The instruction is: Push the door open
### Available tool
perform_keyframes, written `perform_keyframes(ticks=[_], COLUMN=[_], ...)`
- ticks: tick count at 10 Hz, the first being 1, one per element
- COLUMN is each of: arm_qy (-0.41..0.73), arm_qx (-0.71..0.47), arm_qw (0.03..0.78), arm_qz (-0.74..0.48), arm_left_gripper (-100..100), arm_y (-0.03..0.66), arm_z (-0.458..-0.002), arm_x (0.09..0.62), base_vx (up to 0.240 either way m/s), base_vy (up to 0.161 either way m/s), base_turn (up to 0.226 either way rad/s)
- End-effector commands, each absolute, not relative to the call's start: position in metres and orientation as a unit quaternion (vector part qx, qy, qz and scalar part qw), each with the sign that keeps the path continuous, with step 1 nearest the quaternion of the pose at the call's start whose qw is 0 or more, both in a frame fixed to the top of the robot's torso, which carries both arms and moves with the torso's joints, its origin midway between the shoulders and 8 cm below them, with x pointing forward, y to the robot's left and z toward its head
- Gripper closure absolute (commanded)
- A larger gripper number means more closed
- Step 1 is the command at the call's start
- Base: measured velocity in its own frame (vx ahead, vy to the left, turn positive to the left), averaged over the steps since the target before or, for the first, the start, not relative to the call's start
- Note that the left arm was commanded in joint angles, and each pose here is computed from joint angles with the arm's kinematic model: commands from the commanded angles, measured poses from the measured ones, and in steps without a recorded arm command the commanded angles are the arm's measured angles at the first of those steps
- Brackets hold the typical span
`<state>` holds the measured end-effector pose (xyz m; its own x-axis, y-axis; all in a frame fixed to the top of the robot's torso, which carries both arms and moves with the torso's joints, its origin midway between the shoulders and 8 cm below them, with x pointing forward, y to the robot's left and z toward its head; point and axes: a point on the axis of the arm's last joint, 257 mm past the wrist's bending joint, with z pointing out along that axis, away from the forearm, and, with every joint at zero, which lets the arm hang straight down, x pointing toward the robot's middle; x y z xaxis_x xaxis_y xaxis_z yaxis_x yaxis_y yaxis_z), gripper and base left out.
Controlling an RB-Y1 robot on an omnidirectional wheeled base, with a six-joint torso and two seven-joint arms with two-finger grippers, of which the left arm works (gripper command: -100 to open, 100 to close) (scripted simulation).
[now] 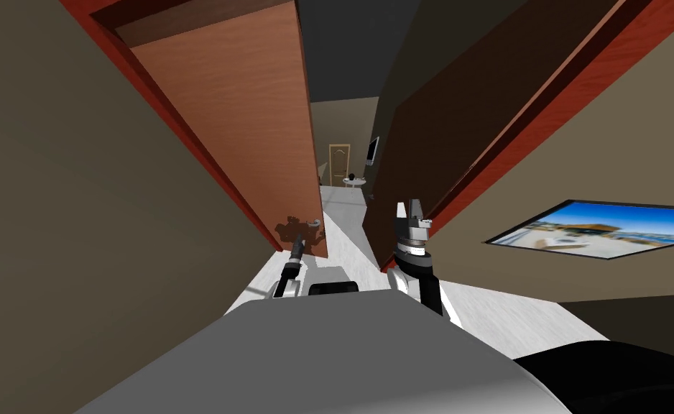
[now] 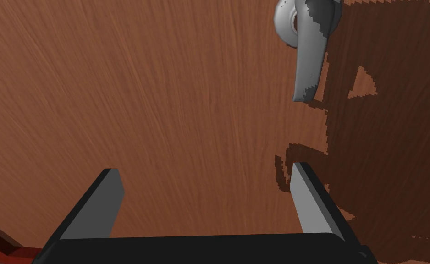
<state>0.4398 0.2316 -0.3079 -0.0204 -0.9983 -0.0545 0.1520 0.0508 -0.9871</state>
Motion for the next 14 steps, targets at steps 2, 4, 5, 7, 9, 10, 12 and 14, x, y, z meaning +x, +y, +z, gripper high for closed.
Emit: perform_keyframes(ticks=[2, 4, 5, 7, 9, 10, 12, 14], arm_qy=[0.489, 0.493, 0.496, 0.5, 0.506, 0.509, 0.515, 0.52], arm_qx=[-0.45, -0.453, -0.456, -0.46, -0.466, -0.468, -0.474, -0.478], arm_qw=[0.531, 0.525, 0.52, 0.515, 0.505, 0.501, 0.49, 0.481], arm_qz=[-0.526, -0.525, -0.525, -0.523, -0.522, -0.521, -0.52, -0.52], arm_left_gripper=[-100, -100, -100, -100, -100, -100, -100, -100], arm_y=[0.225, 0.221, 0.218, 0.215, 0.209, 0.205, 0.197, 0.189], arm_z=[-0.328, -0.336, -0.342, -0.35, -0.362, -0.368, -0.38, -0.39], arm_x=[0.439, 0.439, 0.438, 0.437, 0.436, 0.435, 0.434, 0.432], base_vx=[0.024, 0.018, 0.023, 0.019, 0.034, 0.032, 0.023, 0.048], base_vy=[0.086, 0.068, 0.085, 0.059, 0.092, 0.087, 0.094, 0.11], base_turn=[-0.104, -0.069, -0.119, -0.046, -0.122, -0.082, -0.095, -0.115])
